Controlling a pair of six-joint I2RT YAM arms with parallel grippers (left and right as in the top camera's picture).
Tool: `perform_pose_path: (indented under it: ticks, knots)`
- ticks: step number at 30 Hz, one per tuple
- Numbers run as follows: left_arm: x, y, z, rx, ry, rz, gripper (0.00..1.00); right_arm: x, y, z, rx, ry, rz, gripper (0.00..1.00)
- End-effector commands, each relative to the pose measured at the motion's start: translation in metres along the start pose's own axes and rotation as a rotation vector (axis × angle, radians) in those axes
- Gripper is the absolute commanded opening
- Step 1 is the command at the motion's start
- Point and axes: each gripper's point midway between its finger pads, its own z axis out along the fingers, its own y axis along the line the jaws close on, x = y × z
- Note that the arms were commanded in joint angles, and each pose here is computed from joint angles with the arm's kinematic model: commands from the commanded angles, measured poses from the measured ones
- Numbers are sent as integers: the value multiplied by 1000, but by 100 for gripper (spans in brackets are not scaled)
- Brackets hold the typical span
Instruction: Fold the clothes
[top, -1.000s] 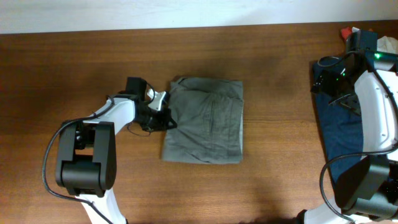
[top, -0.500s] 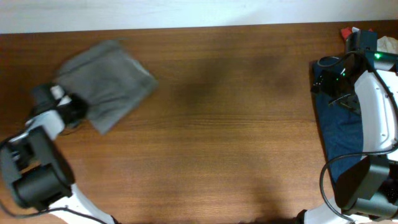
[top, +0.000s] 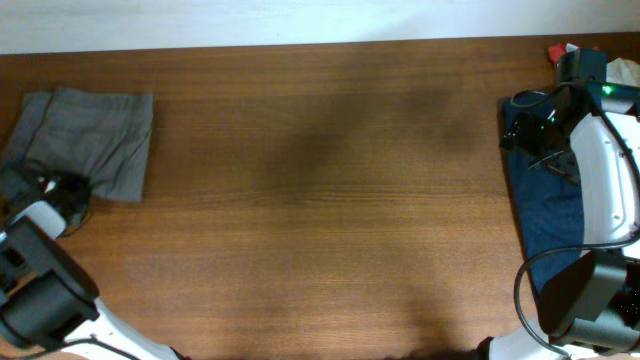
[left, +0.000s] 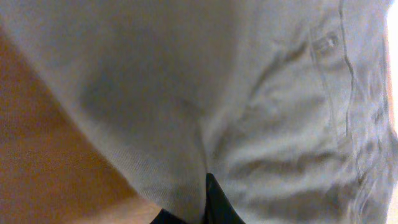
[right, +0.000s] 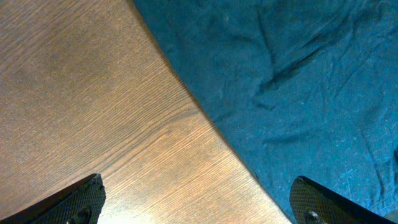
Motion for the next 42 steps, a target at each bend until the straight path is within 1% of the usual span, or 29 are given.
perform_pose_path:
  ticks: [1,6,8,10,12,16,18,20,22,25,28,31,35,37,40,41,42]
  knots:
    - [32,-21,34,58,33,63,7,-2,-4,-1,15,-8,15,98]
    - [47,-30,71,106,46,120,6,-3,-5,-1,15,-9,15,98]
    - [54,-38,83,157,109,206,7,-2,-4,-1,15,-8,15,98]
    - [60,-38,89,155,170,269,7,-2,-4,-1,15,-8,15,98]
    - [58,-38,91,142,193,347,7,-3,-5,-1,15,-9,15,98]
    - [53,-43,91,150,179,370,7,-2,-4,-1,15,-8,15,98]
    - [49,-42,91,141,157,375,10,-2,-4,-1,15,-8,15,98]
    - [45,-41,93,122,136,392,10,-2,-4,-1,15,-8,15,98]
    - [49,-46,93,134,139,462,10,-3,-5,-1,15,-9,15,98]
    - [61,-49,94,135,167,523,10,-2,-4,-1,15,-8,15,98]
    - [65,-50,95,134,179,532,5,-3,-5,-1,15,-9,15,98]
    - [73,-45,101,129,196,543,5,-2,-4,-1,15,-8,15,98]
    - [88,-28,116,111,234,542,6,-3,-5,-1,15,-9,15,98]
    - [88,-26,116,106,234,540,6,-3,-5,-1,15,-9,15,98]
    - [78,-26,113,98,229,528,7,-2,-4,-1,15,-8,15,98]
    - [75,-25,113,94,230,523,17,-2,-4,-1,15,-8,15,98]
    - [73,-23,112,88,234,516,20,-2,-4,-1,15,-8,15,98]
